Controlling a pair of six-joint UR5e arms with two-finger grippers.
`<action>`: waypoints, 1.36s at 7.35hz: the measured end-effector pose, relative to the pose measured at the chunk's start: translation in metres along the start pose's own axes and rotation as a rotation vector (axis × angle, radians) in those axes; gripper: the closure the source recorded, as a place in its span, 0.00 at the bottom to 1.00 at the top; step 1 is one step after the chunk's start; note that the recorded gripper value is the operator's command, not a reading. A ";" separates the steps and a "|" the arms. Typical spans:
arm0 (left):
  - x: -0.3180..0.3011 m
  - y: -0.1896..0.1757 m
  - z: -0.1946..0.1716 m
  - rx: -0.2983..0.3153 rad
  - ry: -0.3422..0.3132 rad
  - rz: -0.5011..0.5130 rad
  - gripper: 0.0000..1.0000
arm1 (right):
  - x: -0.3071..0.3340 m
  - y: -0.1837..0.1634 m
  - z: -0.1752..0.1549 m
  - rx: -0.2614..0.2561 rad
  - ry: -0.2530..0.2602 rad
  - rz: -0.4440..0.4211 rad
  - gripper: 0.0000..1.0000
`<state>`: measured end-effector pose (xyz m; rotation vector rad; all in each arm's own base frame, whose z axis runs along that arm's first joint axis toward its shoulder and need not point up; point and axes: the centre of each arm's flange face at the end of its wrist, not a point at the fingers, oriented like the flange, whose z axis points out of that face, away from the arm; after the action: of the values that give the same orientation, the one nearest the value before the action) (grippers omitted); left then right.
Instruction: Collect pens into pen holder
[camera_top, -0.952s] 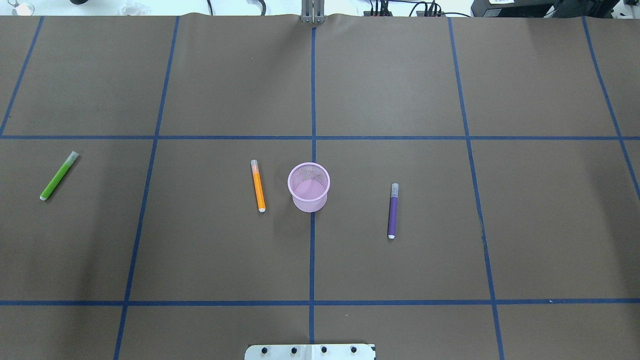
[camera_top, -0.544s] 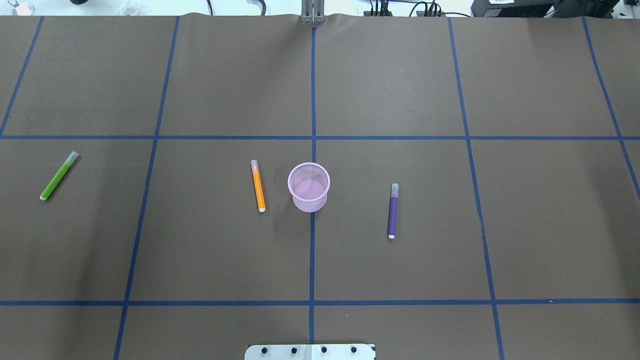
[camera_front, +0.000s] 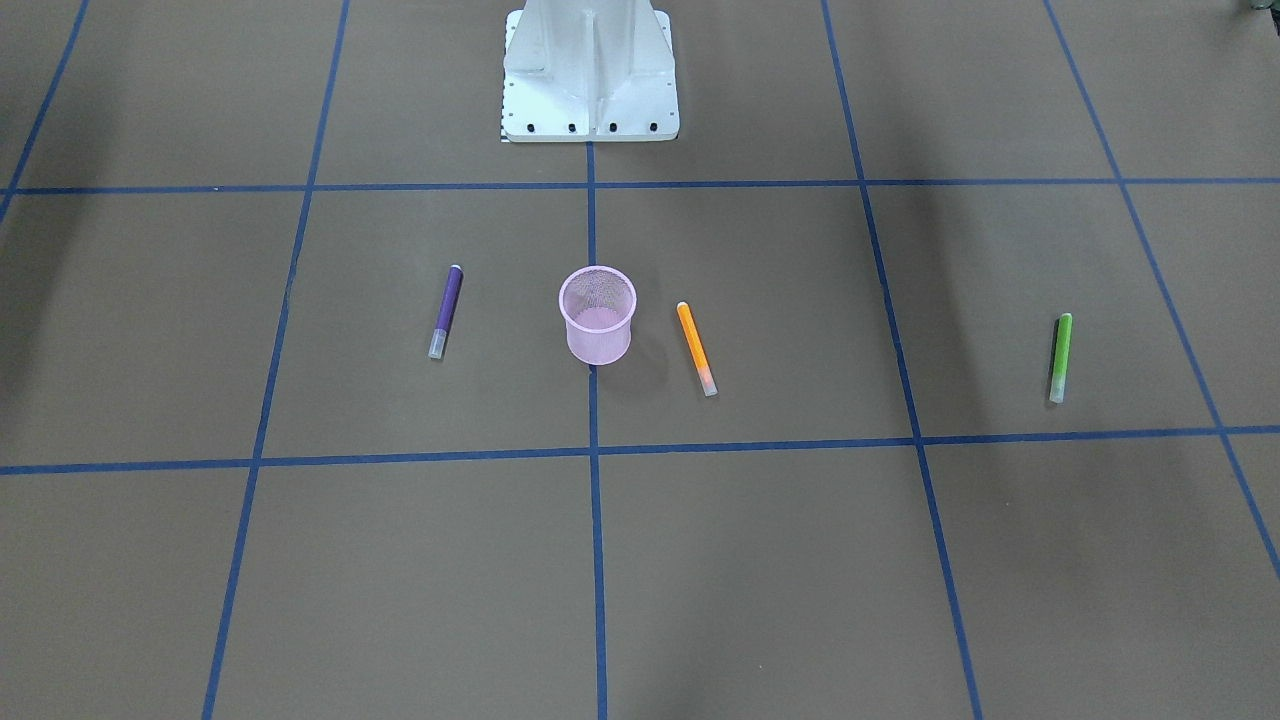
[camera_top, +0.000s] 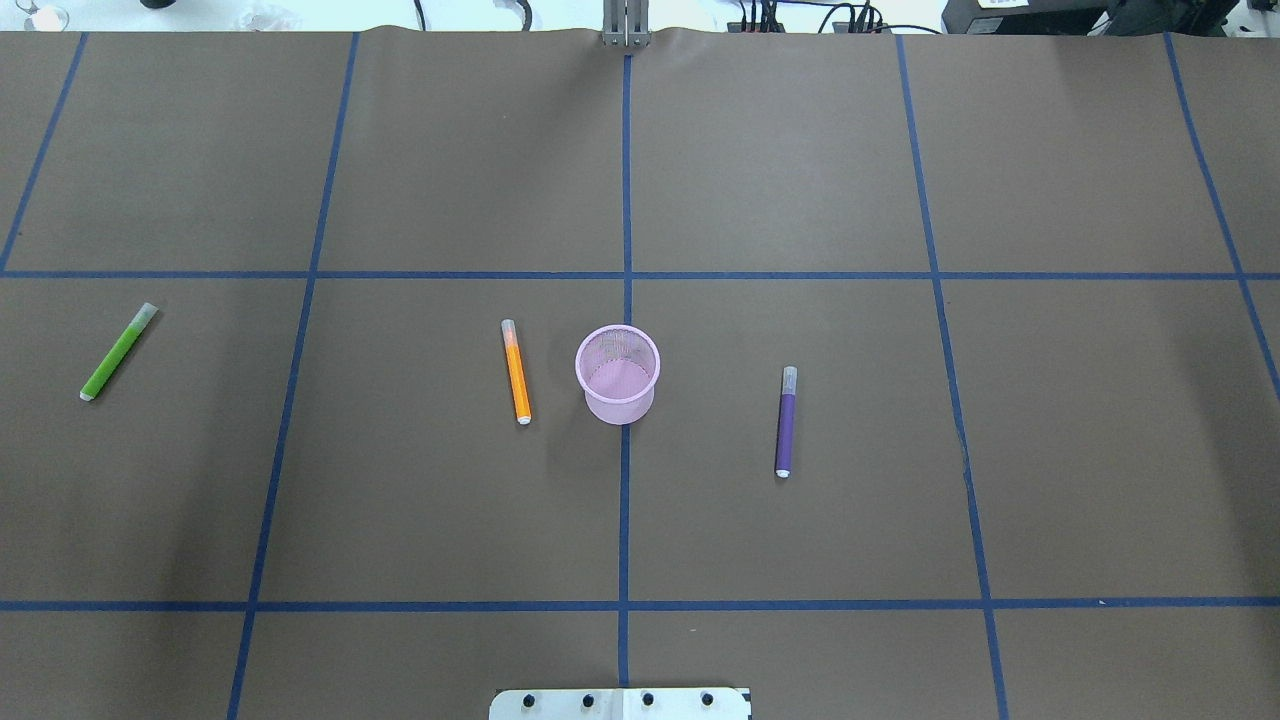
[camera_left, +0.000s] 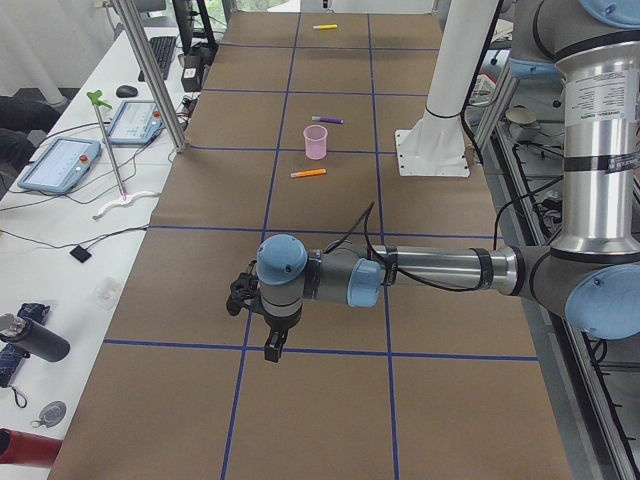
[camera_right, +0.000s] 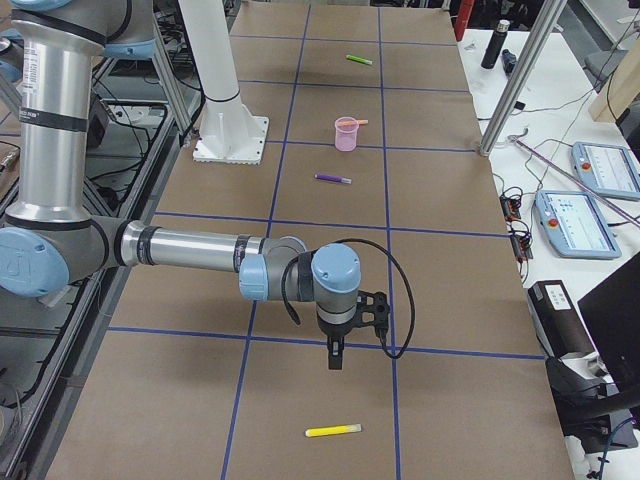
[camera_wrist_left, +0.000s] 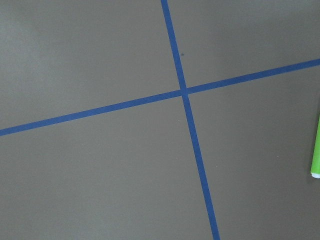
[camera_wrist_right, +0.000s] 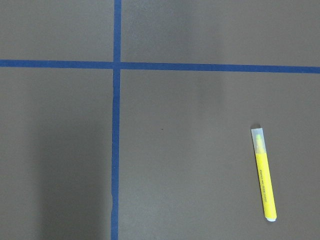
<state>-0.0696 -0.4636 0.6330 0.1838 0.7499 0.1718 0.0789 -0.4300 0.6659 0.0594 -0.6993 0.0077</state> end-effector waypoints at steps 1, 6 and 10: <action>0.006 -0.008 -0.007 0.018 -0.002 0.015 0.00 | -0.008 -0.005 -0.009 0.020 0.003 -0.014 0.01; 0.045 -0.055 -0.053 0.154 -0.014 0.149 0.00 | 0.000 -0.025 -0.001 0.079 0.006 -0.105 0.01; 0.049 -0.060 -0.058 0.169 -0.015 0.165 0.00 | 0.084 0.011 0.100 0.109 0.006 -0.107 0.10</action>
<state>-0.0690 -0.5048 0.5461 0.4073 0.7343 0.2633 0.0790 -0.4256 0.7968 0.2016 -0.6885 -0.0562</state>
